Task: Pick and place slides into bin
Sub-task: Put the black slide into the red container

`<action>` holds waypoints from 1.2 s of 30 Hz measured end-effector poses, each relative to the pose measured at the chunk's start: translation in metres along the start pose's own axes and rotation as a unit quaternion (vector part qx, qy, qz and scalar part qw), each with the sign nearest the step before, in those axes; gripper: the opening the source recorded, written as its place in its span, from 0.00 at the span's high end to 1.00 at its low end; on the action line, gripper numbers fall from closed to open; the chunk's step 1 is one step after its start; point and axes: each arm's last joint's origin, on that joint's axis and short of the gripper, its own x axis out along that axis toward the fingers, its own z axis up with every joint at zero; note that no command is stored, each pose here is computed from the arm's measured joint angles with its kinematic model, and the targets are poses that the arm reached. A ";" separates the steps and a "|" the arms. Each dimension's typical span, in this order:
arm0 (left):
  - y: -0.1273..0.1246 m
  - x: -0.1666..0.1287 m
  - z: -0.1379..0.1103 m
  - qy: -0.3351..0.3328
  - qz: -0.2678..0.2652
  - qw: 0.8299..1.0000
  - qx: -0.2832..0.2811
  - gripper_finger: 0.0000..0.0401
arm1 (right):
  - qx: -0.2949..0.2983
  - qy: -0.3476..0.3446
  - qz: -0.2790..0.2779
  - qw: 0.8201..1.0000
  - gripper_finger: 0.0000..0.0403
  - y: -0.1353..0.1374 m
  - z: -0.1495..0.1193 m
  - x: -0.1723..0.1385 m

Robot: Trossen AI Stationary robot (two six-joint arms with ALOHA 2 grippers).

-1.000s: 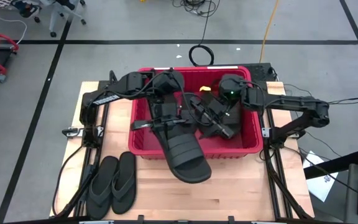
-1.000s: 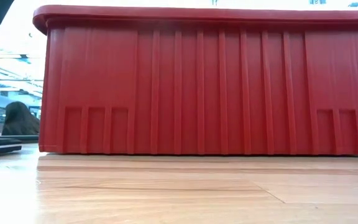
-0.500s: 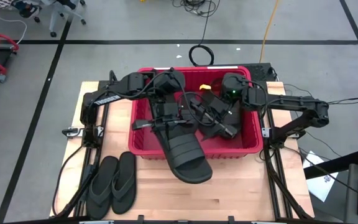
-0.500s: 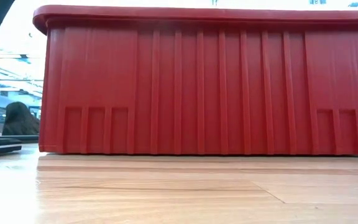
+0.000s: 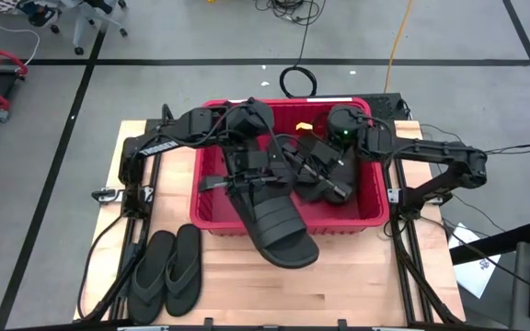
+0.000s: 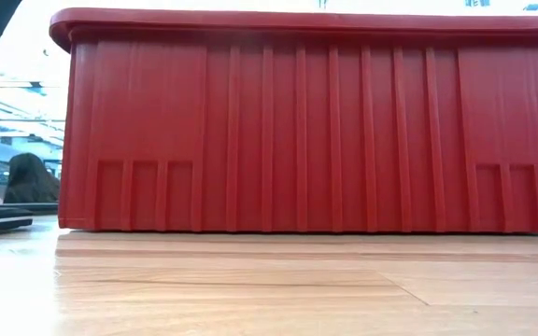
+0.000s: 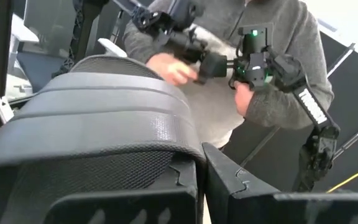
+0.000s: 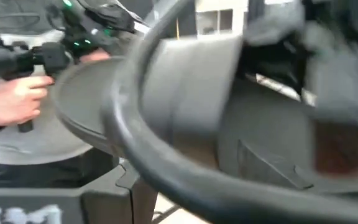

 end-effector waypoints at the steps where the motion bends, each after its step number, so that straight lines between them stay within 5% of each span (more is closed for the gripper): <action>1: 0.000 0.002 0.002 -0.002 -0.002 1.000 0.001 1.00 | 0.007 0.003 -0.005 1.000 0.51 -0.002 -0.002 -0.002; 5: -0.001 0.005 0.009 -0.010 -0.009 1.000 0.015 1.00 | 0.046 0.022 -0.021 0.998 0.51 -0.011 -0.012 -0.009; 14: -0.005 0.002 0.011 -0.012 -0.020 1.000 0.011 1.00 | 0.036 0.020 -0.060 0.997 0.51 -0.015 -0.014 -0.032; 24: -0.044 -0.026 0.023 -0.036 0.033 0.997 0.067 1.00 | -0.075 -0.011 -0.131 0.988 0.51 0.022 0.024 -0.050; 29: -0.039 -0.030 0.022 -0.037 0.037 0.997 0.050 1.00 | -0.157 -0.029 -0.120 0.980 0.52 0.040 0.038 -0.046; 36: -0.031 -0.029 0.024 -0.039 0.018 0.996 0.074 1.00 | -0.160 -0.040 -0.102 0.981 0.62 0.042 0.041 -0.044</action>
